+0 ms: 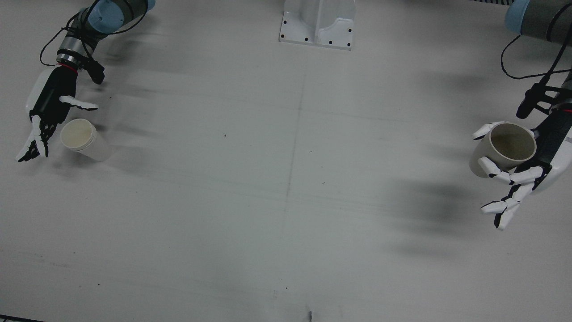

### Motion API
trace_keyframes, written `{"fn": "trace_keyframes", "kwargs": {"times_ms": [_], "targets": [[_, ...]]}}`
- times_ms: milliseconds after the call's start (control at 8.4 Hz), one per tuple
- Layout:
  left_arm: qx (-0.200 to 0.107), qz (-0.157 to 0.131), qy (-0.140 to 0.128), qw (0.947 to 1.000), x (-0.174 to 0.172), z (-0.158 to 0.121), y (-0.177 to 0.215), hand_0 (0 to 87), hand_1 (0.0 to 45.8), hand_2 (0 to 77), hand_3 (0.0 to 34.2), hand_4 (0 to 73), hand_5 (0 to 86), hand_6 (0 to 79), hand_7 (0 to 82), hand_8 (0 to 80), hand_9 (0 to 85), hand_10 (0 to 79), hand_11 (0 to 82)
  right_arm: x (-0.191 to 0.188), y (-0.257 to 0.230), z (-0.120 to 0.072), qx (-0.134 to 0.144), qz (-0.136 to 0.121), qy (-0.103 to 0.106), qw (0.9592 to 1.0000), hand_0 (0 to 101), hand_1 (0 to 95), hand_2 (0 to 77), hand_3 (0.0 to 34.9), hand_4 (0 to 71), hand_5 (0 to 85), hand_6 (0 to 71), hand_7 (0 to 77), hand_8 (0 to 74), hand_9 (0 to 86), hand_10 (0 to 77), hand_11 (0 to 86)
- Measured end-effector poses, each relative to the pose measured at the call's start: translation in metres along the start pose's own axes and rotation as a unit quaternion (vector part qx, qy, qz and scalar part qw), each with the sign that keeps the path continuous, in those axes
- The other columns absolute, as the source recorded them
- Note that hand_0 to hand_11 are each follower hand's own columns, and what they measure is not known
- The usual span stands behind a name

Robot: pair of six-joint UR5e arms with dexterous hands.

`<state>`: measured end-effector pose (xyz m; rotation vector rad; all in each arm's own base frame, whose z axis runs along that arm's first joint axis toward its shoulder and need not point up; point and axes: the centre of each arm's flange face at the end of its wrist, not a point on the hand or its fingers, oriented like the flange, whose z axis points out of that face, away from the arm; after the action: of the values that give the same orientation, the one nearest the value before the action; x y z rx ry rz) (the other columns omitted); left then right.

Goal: Pour water
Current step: 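Grasp the second paper cup with the right hand and lift it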

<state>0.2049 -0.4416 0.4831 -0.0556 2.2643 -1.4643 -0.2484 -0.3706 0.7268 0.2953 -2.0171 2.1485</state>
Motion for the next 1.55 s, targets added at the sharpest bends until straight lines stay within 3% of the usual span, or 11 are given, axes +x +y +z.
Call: {"fn": "trace_keyframes", "kwargs": {"times_ms": [357, 476, 595, 714, 833, 1548], "targets": [[0.003, 0.001, -0.002, 1.0, -0.002, -0.001, -0.003, 55.7, 18.5, 34.9, 0.0, 43.6, 44.7, 9.3, 20.2, 2.2, 6.0, 2.2, 4.9, 0.012, 0.017, 0.011, -0.005, 0.003, 0.005, 1.0, 52, 15.3, 0.5, 0.2, 11.5, 9.8, 0.5, 1.1, 0.0, 0.5, 0.5, 0.5], [0.004, 0.002, -0.003, 1.0, -0.003, -0.002, -0.004, 55.7, 18.5, 34.9, 0.0, 43.6, 44.7, 9.3, 20.2, 2.2, 6.0, 2.2, 5.5, 0.015, 0.024, 0.016, -0.008, 0.006, 0.002, 0.9999, 52, 15.3, 3.8, 1.2, 12.0, 10.9, 0.5, 6.0, 0.5, 0.5, 0.5, 0.5], [0.005, 0.002, -0.004, 1.0, -0.003, -0.002, -0.005, 55.8, 18.5, 34.9, 0.0, 43.6, 44.7, 9.3, 20.2, 2.2, 6.0, 2.2, 4.9, 0.017, 0.031, 0.021, -0.01, 0.008, -0.001, 0.9999, 52, 15.3, 3.8, 1.2, 12.0, 10.9, 0.5, 6.0, 0.5, 0.5, 0.5, 0.5], [0.005, 0.002, -0.004, 1.0, -0.004, -0.002, -0.007, 55.6, 18.5, 34.9, 0.0, 43.6, 44.7, 7.6, 20.2, 2.2, 6.0, 2.2, 4.9, 0.017, 0.034, 0.025, -0.01, 0.008, -0.005, 0.9999, 52, 15.3, 1.1, 1.2, 12.0, 10.9, 0.5, 6.0, 0.0, 0.5, 0.5, 0.5], [0.006, 0.003, -0.005, 1.0, -0.006, -0.003, -0.01, 55.7, 18.5, 34.9, 0.0, 43.6, 44.7, 8.7, 19.6, 2.2, 6.0, 2.2, 4.9, 0.016, 0.037, 0.031, -0.011, 0.006, -0.006, 0.9999, 52, 15.3, 4.4, 1.2, 12.5, 10.9, 2.2, 6.0, 0.5, 0.5, 0.5, 0.5], [0.011, 0.004, -0.008, 0.9999, -0.015, -0.004, -0.025, 55.2, 18.5, 34.9, 0.0, 43.6, 44.7, 8.7, 19.6, 2.2, 6.0, 2.2, 4.9, 0.041, 0.051, 0.054, -0.013, 0.0, -0.005, 0.9999, 52, 14.7, 5.5, 1.8, 14.7, 12.0, 3.3, 9.3, 0.5, 0.5, 0.5, 0.5]]}}
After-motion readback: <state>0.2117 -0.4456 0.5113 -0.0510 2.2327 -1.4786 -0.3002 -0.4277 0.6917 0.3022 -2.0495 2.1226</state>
